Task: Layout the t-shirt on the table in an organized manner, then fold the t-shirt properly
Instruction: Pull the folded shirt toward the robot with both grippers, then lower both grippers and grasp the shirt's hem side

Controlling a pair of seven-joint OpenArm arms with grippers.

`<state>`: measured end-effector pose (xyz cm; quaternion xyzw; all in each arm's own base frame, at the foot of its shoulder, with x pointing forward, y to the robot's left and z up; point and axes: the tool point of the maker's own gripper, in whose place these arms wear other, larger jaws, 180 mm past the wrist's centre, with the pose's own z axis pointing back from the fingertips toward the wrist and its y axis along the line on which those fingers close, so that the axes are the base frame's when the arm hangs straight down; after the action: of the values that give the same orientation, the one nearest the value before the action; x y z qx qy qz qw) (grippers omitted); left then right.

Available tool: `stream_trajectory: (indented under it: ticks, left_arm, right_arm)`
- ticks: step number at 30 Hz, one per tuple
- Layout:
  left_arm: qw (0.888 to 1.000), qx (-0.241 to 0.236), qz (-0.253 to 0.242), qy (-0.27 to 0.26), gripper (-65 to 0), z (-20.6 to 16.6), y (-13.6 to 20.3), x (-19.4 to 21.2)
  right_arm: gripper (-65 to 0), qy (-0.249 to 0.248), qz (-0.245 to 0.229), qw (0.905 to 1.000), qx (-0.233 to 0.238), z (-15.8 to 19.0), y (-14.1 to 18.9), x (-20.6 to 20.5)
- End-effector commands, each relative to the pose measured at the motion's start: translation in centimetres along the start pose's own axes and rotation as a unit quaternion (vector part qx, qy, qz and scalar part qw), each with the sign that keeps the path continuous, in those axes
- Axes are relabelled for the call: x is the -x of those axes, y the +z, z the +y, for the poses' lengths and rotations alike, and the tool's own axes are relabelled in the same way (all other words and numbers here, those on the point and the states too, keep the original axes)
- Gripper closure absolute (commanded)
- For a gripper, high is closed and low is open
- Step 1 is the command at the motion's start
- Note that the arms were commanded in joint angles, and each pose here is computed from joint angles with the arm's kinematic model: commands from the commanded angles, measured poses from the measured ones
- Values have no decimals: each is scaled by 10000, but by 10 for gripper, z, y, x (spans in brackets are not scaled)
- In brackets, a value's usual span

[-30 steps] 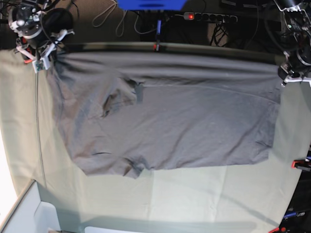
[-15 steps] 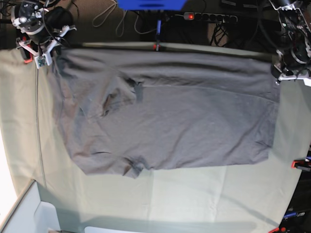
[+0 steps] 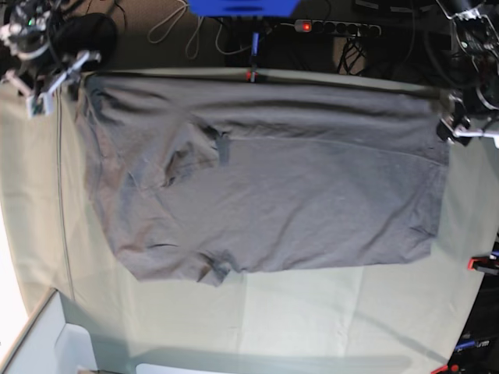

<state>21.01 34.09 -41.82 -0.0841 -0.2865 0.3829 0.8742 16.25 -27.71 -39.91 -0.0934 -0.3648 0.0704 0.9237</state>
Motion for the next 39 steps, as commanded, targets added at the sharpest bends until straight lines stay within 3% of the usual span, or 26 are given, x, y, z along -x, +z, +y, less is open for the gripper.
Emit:
stream_trajectory:
  ticks: [1,7,10,16,21,27,32,39]
  left_arm:
    - [9994,103,-317,-114,-368,-10,8,-24]
    - [9964,427,-714,-133,-374,-44,9,-57]
    - [9944,604,-862,-133,-374,-61,9,-71]
    - [9901,899,-1071,90,-374,-86,0,-97]
    - [9854,936,-1336,478,-374,-87,-23,-112]
    - [9815,834,-1695,-321,-374,-107,-44,-124]
    - [9759,743,-1859,-870,-374,-119,-68,-118]
    - [9773,505,-1715,-1136,-375,-115,-98,-110]
  right_arm:
    - [-307,31,-425,9991,38,-6,-2,-26]
    - [-352,-3,-1238,9922,128,-11,-39,-110]
    - [-361,51,-1100,9938,130,-11,-74,-139]
    - [-361,-157,-755,9964,-346,5,-142,-183]
    - [-361,-410,-567,9928,-972,18,-184,-200]
    - [-362,-852,-961,9808,-1466,28,-205,-207]
    - [-362,-1218,-1025,9800,-1193,20,-216,-197]
    - [-362,-1388,-1260,9797,-705,5,-220,-199]
